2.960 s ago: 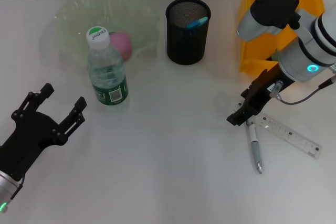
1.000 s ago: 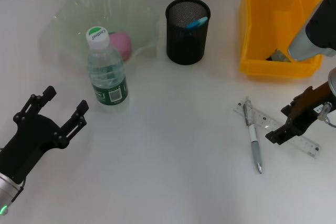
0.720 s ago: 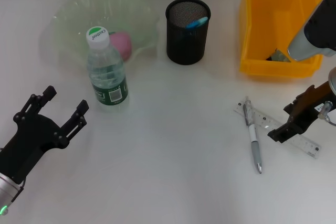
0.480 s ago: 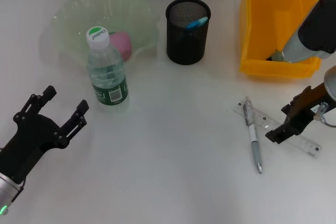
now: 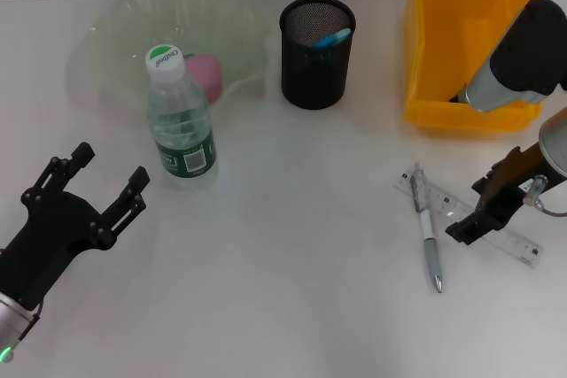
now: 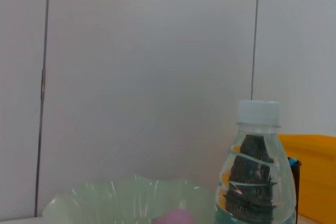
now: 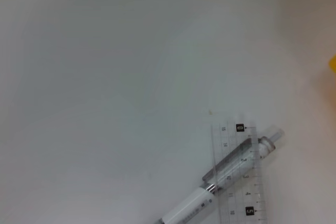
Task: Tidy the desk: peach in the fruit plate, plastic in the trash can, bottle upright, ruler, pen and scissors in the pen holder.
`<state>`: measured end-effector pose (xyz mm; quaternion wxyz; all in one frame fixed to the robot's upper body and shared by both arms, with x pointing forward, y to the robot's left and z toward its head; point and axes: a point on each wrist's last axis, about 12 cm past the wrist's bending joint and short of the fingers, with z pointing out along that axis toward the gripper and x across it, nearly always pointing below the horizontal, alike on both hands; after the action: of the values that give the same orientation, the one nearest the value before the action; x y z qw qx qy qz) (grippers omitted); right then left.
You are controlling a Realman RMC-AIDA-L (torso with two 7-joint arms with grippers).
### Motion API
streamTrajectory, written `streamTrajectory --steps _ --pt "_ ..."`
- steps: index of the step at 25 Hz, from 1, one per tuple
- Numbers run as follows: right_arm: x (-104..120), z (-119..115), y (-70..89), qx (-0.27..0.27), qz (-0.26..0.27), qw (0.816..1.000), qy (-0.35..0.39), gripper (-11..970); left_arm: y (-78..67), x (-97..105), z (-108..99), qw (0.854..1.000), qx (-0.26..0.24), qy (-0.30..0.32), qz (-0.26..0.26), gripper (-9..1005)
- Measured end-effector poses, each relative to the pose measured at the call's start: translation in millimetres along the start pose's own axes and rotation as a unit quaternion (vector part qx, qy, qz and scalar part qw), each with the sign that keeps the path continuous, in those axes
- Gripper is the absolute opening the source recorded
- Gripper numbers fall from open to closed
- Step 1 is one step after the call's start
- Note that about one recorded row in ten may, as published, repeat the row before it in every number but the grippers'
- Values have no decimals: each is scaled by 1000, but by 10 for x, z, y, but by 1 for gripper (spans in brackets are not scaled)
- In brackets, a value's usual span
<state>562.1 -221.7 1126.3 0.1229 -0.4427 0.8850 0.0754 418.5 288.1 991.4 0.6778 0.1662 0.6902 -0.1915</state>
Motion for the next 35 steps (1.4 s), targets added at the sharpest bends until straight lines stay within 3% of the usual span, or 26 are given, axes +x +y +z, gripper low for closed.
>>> streamTrajectory --steps 13,19,35 --pt "-14 19 9 2 0 1000 1 711 2 -5 -7 1000 0 -2 0 812" --pt "-18 39 19 2 -1 1000 3 639 -2 -4 -26 1000 0 -3 0 812" --pt "-12 76 46 4 -9 1000 9 636 -58 -3 -53 1000 26 -3 5 812"
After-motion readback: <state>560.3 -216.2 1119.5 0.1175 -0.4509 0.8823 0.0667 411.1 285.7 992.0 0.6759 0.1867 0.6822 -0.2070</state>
